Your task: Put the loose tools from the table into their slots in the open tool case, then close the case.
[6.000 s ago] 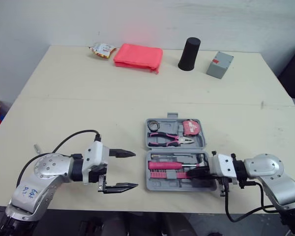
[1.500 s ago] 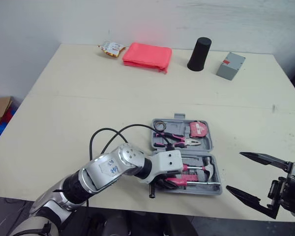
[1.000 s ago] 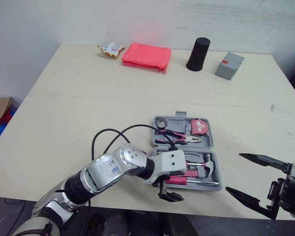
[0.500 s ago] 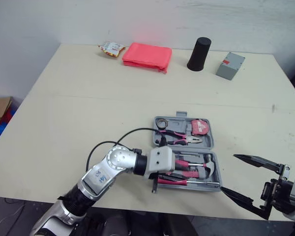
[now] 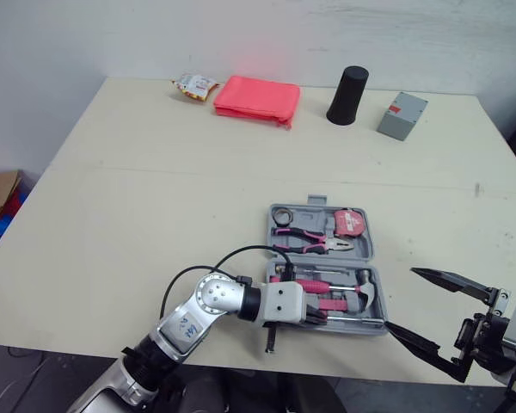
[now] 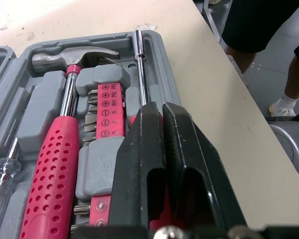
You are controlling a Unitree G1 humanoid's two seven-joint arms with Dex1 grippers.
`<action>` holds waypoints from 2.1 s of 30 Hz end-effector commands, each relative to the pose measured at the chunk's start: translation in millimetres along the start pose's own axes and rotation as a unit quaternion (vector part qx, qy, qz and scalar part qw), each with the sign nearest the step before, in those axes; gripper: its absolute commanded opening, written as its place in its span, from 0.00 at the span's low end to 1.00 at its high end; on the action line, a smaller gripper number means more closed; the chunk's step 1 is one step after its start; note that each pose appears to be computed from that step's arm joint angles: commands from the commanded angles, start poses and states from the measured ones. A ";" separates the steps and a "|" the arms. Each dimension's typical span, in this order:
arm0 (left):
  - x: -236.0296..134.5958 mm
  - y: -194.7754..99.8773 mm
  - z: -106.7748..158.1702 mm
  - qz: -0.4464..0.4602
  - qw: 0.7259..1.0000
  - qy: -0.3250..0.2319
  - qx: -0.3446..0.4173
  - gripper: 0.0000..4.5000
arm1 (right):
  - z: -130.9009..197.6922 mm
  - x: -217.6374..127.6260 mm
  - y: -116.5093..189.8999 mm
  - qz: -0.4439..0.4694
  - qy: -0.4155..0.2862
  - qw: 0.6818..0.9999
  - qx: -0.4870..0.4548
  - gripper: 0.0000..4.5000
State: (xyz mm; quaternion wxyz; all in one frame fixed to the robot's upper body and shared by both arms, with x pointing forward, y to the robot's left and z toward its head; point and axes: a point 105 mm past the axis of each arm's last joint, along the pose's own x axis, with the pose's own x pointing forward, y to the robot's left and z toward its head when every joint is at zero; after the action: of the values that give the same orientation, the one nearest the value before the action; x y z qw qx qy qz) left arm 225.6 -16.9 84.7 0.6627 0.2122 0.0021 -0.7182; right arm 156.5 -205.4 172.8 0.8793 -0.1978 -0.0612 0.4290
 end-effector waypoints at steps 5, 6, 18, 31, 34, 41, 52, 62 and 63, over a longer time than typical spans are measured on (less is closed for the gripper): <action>-1.3 -16.5 -41.5 -0.024 0.991 0.093 -0.091 0.02 | -14.4 -28.8 2.5 -0.014 0.042 0.999 0.015 1.00; -1.4 -18.8 -47.1 -0.025 0.988 0.106 -0.105 0.02 | -16.1 -30.3 3.3 -0.013 0.047 0.999 0.017 1.00; -6.7 -4.5 -2.4 0.002 0.998 -0.029 -0.054 0.02 | -36.0 -38.0 -18.1 -0.055 0.136 0.988 0.052 1.00; -110.9 35.1 -5.5 0.123 0.989 -0.033 -0.077 0.00 | -107.6 -30.8 -74.7 -0.082 0.241 0.967 0.001 0.25; -111.6 46.5 -25.3 0.165 0.982 0.008 -0.090 0.00 | -115.3 -12.1 -74.6 -0.053 0.226 0.973 0.005 0.02; -93.7 52.9 -42.9 0.195 0.974 0.025 -0.112 0.00 | -116.5 32.3 -79.0 -0.027 0.198 0.980 0.001 0.02; -81.8 75.2 -35.8 0.229 0.964 -0.015 -0.137 0.00 | -113.8 74.4 -59.2 0.023 0.158 0.987 0.000 0.02; -126.6 92.6 -64.4 0.326 0.929 0.037 -0.173 0.00 | -102.9 129.7 -52.4 0.018 0.108 0.994 -0.004 0.02; -130.8 96.4 -66.7 0.341 0.923 0.041 -0.175 0.00 | -102.0 134.6 -53.0 0.015 0.103 0.995 -0.002 0.02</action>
State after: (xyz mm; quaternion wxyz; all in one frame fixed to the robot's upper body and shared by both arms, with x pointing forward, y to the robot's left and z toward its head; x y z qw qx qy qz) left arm 330.8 107.2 85.4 0.8763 0.1039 0.0908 -0.4617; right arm 307.2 -182.0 86.1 0.8835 -0.2470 0.0583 0.3938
